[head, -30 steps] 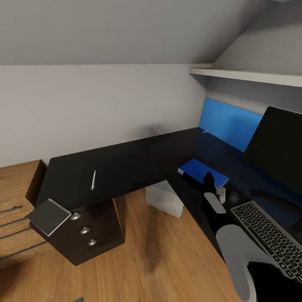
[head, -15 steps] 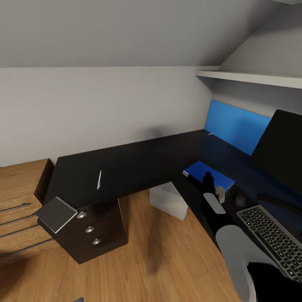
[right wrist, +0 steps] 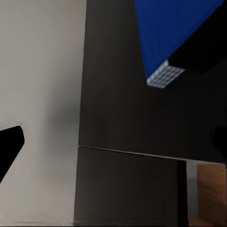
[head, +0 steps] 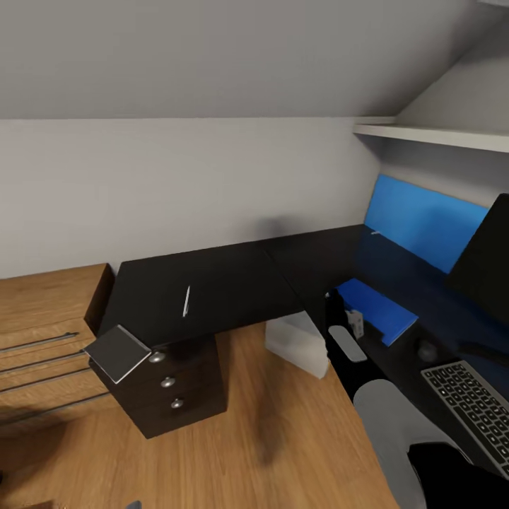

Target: In the bedroom, organize the workspace by keeping the computer under the desk, ensuring the monitor is on the desk, placing the keyboard on the desk next to the monitor, placing the mouse on the desk next to the keyboard, moving the folder from the swivel chair onto the desk next to the mouse, stacking the notebook on top of the folder with the pen on top of the notebook, and positioning the swivel chair next to the desk.

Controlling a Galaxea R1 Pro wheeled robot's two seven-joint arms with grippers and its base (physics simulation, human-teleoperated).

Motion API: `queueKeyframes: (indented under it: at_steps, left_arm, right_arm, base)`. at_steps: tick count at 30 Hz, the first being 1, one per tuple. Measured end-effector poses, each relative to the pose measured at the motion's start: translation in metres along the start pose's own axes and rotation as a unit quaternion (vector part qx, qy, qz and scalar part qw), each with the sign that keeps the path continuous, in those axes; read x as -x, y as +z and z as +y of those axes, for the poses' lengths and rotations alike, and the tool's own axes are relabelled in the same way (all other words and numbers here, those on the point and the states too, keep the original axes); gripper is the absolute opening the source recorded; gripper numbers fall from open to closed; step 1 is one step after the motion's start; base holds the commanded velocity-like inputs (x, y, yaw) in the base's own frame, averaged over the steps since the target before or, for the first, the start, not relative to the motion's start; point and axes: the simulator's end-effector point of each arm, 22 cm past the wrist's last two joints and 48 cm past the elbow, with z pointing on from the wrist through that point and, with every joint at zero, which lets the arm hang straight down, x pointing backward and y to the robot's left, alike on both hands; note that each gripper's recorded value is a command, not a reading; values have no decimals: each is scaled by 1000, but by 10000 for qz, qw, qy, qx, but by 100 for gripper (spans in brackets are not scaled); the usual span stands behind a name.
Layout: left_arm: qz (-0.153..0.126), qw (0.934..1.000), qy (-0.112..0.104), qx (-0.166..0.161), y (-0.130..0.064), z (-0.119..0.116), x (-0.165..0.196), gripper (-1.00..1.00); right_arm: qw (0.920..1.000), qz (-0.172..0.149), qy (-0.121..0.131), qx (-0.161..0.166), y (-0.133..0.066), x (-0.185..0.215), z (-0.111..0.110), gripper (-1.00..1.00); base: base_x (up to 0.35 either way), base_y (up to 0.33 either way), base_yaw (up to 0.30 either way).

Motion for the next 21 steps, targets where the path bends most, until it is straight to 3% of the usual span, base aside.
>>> queueKeyframes:
  at_steps: [8, 10, 14, 19, 20, 21]
  left_arm:
    - [-33, 10000, -16, -15, 0, -1, 3, 100]
    - [-37, 10000, -10, -23, -1, -2, 3, 100]
    - [-40, 10000, -7, -36, -1, -3, 4, 100]
    - [-41, 10000, -4, -41, -1, -3, 4, 100]
    - [-42, 10000, -2, -41, -1, -3, 4, 100]
    - [-42, 10000, -2, -42, -1, -3, 4, 100]
  right_arm:
    - [9995, 307, -42, -16, -14, -40, 1, 100]
    - [9985, 527, -143, -20, -24, -68, 0, 100]
    - [9944, 874, -569, 183, -40, -105, 6, 100]
    - [9792, 1363, -1357, 653, -64, -152, 17, 100]
    - [9715, 1526, -1607, 840, -74, -169, 23, 100]
    - [9584, 1761, -1942, 1126, -91, -193, 31, 100]
  base:
    - [0, 0, 188]
    - [0, 0, 160]
    - [0, 0, 93]
    - [0, 0, 23]
    - [0, 0, 5]
    - [0, 0, 2]
